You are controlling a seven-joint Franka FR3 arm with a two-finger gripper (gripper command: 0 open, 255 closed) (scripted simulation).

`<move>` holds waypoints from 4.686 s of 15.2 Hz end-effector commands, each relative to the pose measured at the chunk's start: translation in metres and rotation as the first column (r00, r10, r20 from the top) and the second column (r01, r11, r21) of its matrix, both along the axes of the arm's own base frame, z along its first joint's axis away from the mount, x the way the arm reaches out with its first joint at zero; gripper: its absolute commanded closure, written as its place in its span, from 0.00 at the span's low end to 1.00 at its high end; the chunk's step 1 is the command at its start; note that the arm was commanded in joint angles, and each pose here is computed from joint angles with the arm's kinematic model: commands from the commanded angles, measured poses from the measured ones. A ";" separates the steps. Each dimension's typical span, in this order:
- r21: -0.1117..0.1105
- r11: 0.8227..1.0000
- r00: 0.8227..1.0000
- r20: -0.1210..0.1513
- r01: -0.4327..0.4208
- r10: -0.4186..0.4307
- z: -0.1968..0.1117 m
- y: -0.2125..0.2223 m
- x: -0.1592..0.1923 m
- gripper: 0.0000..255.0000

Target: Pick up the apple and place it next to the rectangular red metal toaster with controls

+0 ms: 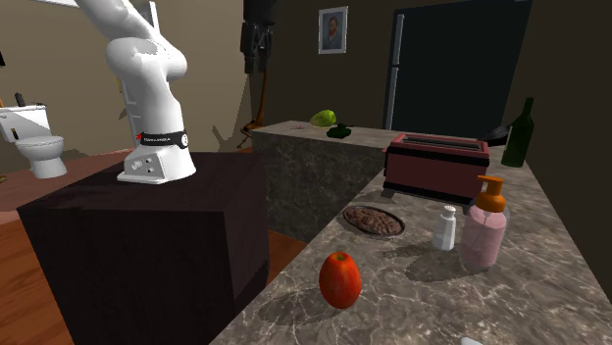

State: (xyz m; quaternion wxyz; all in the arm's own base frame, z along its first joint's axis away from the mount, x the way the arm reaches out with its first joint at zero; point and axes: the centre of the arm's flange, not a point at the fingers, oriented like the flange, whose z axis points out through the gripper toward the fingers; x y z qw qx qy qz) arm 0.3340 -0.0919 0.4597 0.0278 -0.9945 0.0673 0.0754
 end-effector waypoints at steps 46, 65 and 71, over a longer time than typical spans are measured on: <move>0.001 1.000 0.988 0.154 -0.007 0.007 -0.347 -0.292 0.158 0.00; 0.001 1.000 0.988 0.154 -0.007 0.007 -0.321 -0.292 0.158 1.00; 0.001 1.000 0.988 0.154 -0.007 0.007 -0.289 -0.292 0.158 1.00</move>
